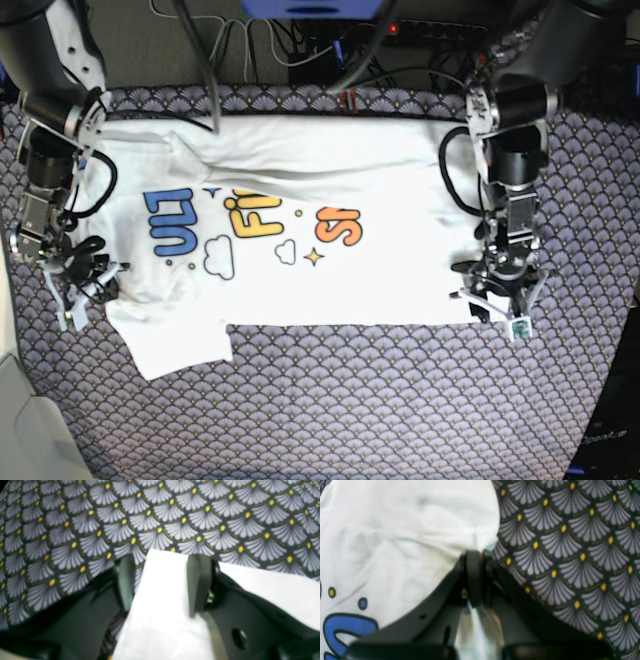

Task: Fold the T-shirt properly
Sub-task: 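Close both grippers on the side edges of the shirt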

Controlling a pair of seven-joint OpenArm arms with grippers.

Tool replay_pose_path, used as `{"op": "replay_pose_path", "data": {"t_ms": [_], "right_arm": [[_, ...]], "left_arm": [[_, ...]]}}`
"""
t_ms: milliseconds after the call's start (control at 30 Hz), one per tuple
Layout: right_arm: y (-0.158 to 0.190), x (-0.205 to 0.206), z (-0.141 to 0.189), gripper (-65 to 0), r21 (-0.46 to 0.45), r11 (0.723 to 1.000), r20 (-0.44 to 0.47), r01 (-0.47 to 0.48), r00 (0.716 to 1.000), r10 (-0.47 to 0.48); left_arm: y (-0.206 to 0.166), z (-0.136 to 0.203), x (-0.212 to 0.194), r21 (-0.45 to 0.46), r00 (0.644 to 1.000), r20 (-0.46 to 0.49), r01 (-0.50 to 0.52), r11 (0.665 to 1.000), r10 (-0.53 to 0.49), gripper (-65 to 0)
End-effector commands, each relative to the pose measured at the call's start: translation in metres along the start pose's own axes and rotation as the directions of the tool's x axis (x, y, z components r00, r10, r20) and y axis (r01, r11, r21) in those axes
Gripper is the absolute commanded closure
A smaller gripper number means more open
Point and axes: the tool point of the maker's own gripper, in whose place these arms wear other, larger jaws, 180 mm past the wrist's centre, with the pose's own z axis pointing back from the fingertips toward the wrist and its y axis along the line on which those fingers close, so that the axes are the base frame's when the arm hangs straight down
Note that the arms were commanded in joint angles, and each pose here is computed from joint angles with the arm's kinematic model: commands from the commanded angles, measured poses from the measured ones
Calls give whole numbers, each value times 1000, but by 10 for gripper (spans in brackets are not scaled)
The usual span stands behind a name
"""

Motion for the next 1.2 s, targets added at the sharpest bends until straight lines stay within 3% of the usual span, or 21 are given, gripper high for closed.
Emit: {"op": "replay_pose_path", "data": {"t_ms": [0,100,167,233,267,333,500,667,967,1167], "right_arm": [[-3,14,2,0,-3,1000,16,-15,1000,15],[-3,15,2,0,-3,1000,18,-15,1000,15],[-4,16,2,0,-5,1000,19,-16,1000,16],[-6,18,3,0,-8,1000,22,-20,1000,20],[-7,18,3,0,-11,1000,23,-21,1000,22],[-8,21,4,0,-13,1000,30,-23,999,23],[-18,26,10,0,-35,999,40,-32,999,33],[-25,32,25,0,-81,992,56,-93,994,97],[-18,31,54,0,-150,964,42,-219,973,227],[-20,26,86,0,-227,944,55,-239,965,258]], "left_arm": [[3,-3,27,7,997,74,-1,1000,1,-325],[2,-4,16,4,999,46,-2,1000,2,-280],[1,-4,9,2,1000,28,-2,1000,2,-188],[1,-4,7,1,1000,23,-2,1000,2,-35],[1,-4,7,1,1000,20,-2,1000,2,0],[-2,-4,6,-2,1000,18,-5,1000,5,-22],[-2,-1,11,3,999,41,-8,1000,7,-5],[1,12,20,12,999,46,-5,1000,4,-5],[9,39,38,33,998,63,7,999,-10,-5],[15,60,31,46,999,48,23,999,-25,-5]]}}
